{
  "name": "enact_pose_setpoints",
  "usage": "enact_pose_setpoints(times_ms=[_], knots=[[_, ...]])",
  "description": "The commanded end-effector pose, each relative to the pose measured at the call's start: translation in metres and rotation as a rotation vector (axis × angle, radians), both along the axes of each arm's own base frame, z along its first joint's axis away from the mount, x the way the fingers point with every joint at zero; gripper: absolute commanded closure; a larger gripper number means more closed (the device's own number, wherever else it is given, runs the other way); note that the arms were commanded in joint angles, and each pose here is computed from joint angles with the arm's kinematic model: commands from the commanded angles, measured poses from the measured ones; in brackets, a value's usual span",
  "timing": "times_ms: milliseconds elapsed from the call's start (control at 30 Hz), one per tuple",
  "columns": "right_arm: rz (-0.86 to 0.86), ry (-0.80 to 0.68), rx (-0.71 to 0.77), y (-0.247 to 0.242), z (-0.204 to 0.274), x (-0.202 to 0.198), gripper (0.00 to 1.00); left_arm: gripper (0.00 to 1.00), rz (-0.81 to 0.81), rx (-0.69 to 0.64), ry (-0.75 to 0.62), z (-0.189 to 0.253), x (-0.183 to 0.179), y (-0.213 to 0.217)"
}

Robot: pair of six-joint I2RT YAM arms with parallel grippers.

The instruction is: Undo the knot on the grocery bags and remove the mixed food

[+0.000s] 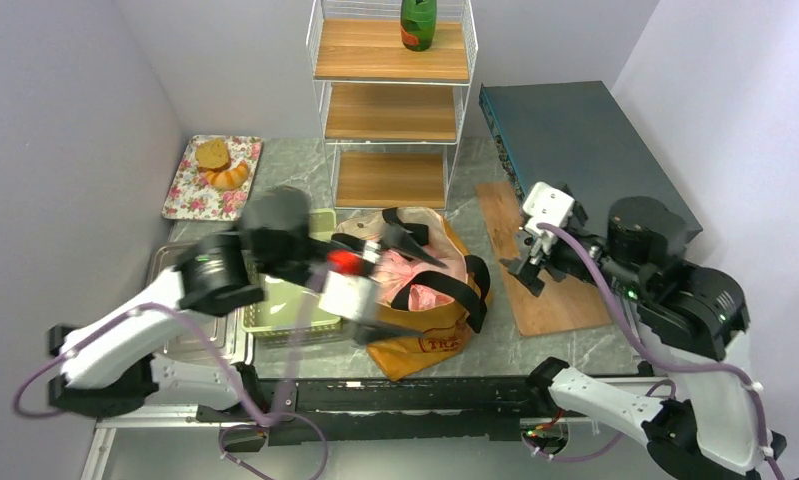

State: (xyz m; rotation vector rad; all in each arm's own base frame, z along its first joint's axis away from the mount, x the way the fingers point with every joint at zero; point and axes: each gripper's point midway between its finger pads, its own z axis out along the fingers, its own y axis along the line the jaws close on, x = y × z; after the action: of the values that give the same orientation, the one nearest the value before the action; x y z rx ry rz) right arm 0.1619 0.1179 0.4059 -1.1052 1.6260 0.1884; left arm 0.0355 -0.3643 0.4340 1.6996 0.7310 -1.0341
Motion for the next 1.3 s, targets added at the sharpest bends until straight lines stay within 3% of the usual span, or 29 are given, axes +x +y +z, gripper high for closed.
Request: enact_pose_setpoints(times_ms=[0, 100, 333, 867, 1100, 1267], knots=[[0.190, 0.125, 0.101, 0.051, -0.001, -0.006, 0.14, 0.08, 0.183, -0.006, 0.243, 0.003, 0.047, 0.035], [0.267, 0.190, 0.134, 0.071, -0.009, -0.009, 0.21, 0.15, 0.297, 0.056, 0.373, -0.026, 0.078, 0.054], [0.410, 0.338, 0.155, 0.112, -0.027, -0.015, 0.42, 0.19, 0.307, 0.157, 0.509, -0.071, 0.078, 0.053], [0.463, 0.509, -0.165, 0.118, -0.091, -0.018, 0.47, 0.17, 0.474, 0.126, 0.518, -0.086, 0.108, 0.086], [0.484, 0.583, -0.246, 0.109, -0.107, -0.027, 0.49, 0.17, 0.549, 0.123, 0.503, -0.090, 0.123, 0.094], [0.447, 0.586, -0.271, 0.106, -0.111, -0.022, 0.46, 0.17, 0.561, 0.120, 0.513, -0.092, 0.128, 0.094]])
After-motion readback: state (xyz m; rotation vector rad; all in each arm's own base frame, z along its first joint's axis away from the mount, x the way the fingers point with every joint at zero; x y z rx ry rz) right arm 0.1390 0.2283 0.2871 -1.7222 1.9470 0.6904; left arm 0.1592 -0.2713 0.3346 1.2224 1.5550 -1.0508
